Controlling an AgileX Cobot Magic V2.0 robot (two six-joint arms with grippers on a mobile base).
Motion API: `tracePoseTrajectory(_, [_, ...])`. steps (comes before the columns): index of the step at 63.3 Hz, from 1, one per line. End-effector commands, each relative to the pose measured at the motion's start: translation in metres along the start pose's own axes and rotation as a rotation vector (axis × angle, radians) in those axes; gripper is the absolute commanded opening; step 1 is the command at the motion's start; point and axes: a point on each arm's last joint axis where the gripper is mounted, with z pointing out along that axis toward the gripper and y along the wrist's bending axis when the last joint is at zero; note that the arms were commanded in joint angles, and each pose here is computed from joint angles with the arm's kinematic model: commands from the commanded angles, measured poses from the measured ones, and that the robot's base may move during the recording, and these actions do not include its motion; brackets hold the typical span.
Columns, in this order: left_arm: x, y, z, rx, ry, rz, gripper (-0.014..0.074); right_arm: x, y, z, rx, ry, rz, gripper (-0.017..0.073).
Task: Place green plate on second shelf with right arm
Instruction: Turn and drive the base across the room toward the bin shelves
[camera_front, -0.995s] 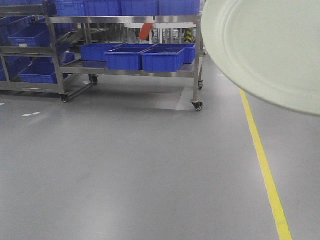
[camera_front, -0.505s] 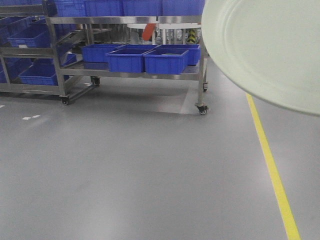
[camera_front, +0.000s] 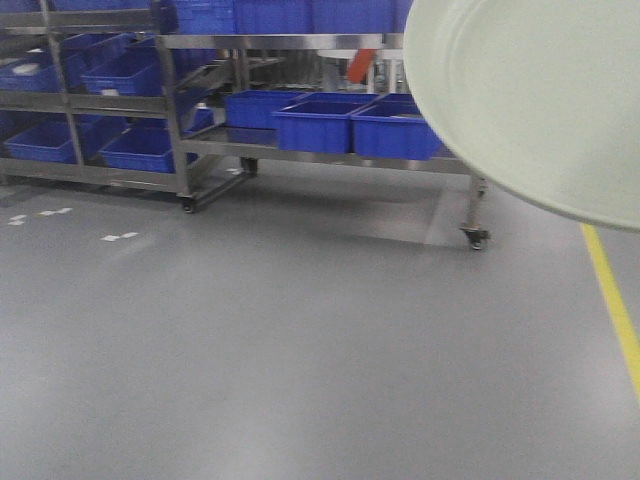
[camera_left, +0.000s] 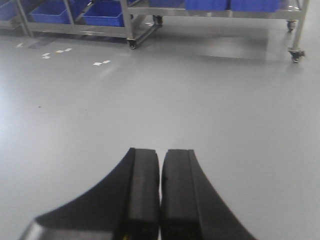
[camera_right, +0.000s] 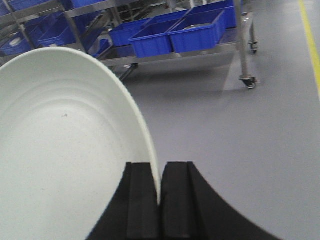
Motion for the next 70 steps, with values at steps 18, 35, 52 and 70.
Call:
tracePoseTrajectory(18, [0.0070,-0.0017,0.0026,0.016,-0.043,-0.002,0.0125,-0.0213,0.0045,-0.0026,-0.018,-0.148,0.003,0.0055])
tracePoseTrajectory(35, [0.0070,-0.0017,0.0026,0.016,-0.043,-0.002,0.0125,-0.0213,0.0045,-0.0026,-0.018,-0.148,0.003,0.0055])
tracePoseTrajectory(52, [0.0070,-0.0017,0.0026,0.016,-0.043,-0.002,0.0125,-0.0213,0.0045,-0.0024,-0.018,-0.147,0.003,0.0055])
tracePoseTrajectory(70, [0.0070,-0.0017,0.0026,0.016,-0.043,-0.002,0.0125,-0.0213,0.0045,-0.0024,-0.018,-0.147,0.003,0.0055])
